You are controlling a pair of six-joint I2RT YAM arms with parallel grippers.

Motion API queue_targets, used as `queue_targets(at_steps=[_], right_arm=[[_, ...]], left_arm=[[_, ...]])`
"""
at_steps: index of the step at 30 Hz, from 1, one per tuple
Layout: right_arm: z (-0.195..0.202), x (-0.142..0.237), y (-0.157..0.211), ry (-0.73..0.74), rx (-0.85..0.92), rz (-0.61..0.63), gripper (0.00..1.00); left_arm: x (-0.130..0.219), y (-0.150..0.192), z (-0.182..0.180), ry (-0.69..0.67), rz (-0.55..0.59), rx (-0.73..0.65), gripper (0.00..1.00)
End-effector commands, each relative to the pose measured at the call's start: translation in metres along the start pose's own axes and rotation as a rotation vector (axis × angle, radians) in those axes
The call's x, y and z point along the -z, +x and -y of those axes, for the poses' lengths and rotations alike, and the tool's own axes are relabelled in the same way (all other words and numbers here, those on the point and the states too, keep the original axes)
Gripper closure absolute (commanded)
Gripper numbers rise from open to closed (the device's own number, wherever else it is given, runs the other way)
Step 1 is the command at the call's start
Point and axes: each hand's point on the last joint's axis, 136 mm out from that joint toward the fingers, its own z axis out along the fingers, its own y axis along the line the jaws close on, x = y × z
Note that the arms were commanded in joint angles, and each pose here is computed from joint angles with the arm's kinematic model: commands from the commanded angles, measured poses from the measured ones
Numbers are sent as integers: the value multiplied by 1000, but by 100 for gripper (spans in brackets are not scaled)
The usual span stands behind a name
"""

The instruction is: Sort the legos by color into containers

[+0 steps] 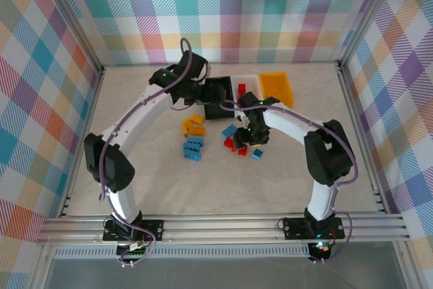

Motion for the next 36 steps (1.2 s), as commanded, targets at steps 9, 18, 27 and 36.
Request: queue_targets(at_steps=[9, 18, 27, 36], right_arm=[[-1, -27, -8, 27, 11, -41, 35], [-1, -40, -12, 66, -22, -55, 36], [4, -52, 2, 117, -46, -89, 42], [10, -39, 1, 150, -39, -58, 62]], left_arm=[[5, 33, -41, -74, -50, 31, 15], [2, 32, -41, -66, -70, 21, 14], [1, 37, -44, -68, -86, 19, 14], [0, 41, -46, -70, -90, 19, 14]])
